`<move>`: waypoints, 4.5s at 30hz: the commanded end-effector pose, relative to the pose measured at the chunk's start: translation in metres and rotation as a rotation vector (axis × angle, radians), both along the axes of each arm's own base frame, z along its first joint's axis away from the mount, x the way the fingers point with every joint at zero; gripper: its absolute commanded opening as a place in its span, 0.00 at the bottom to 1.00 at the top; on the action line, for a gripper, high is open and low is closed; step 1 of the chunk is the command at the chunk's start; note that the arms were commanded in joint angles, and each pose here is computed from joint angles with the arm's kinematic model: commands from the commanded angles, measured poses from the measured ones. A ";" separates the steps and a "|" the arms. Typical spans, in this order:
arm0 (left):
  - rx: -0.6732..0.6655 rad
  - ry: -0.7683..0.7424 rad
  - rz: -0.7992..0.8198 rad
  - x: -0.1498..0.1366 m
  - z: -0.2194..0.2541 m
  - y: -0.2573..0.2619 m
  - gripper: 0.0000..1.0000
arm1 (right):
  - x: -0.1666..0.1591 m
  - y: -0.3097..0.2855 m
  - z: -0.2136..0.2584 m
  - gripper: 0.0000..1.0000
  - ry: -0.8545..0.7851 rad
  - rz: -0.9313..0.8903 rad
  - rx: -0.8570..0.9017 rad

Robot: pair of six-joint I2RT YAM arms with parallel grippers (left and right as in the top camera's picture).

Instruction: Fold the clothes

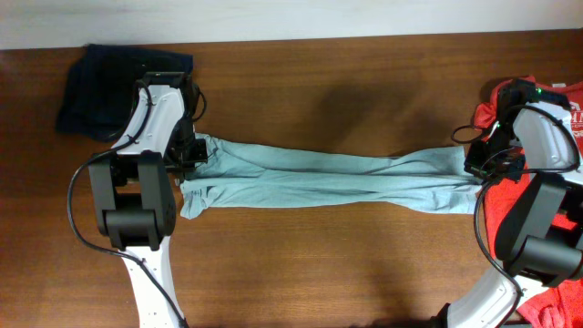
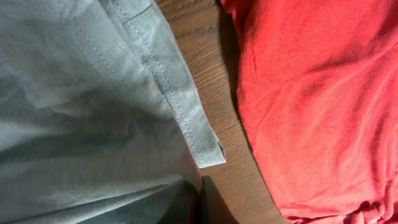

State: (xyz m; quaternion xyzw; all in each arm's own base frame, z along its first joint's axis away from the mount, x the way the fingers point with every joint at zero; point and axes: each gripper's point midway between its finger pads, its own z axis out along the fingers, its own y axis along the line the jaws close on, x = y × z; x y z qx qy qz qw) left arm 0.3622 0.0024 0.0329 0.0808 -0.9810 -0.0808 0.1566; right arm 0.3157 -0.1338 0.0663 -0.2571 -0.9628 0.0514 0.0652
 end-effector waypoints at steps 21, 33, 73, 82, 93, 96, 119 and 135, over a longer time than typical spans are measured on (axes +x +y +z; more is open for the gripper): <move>0.042 -0.061 -0.006 0.009 0.013 0.012 0.44 | -0.005 -0.006 -0.019 0.95 0.015 -0.016 -0.031; -0.080 -0.380 0.017 0.076 0.119 -0.010 0.63 | 0.045 0.053 0.045 0.93 -0.218 0.197 0.349; -0.239 -0.121 -0.101 0.025 -0.010 -0.052 0.00 | -0.005 0.079 -0.081 0.04 0.025 0.240 0.243; -0.228 -0.122 -0.093 0.026 -0.010 -0.046 0.00 | 0.023 0.069 -0.052 0.04 -0.038 0.181 0.224; -0.202 -0.123 -0.084 0.027 -0.010 -0.035 0.00 | 0.052 0.047 0.006 0.28 -0.105 0.181 0.182; -0.202 -0.123 -0.084 0.027 -0.010 -0.035 0.00 | 0.047 0.027 0.004 0.40 -0.111 0.131 0.179; -0.202 -0.134 -0.084 0.029 -0.011 -0.036 0.66 | 0.050 0.000 -0.057 0.75 -0.313 0.118 0.295; -0.202 -0.137 -0.084 0.030 -0.011 -0.036 0.66 | 0.052 0.019 -0.082 0.04 -0.407 0.123 0.373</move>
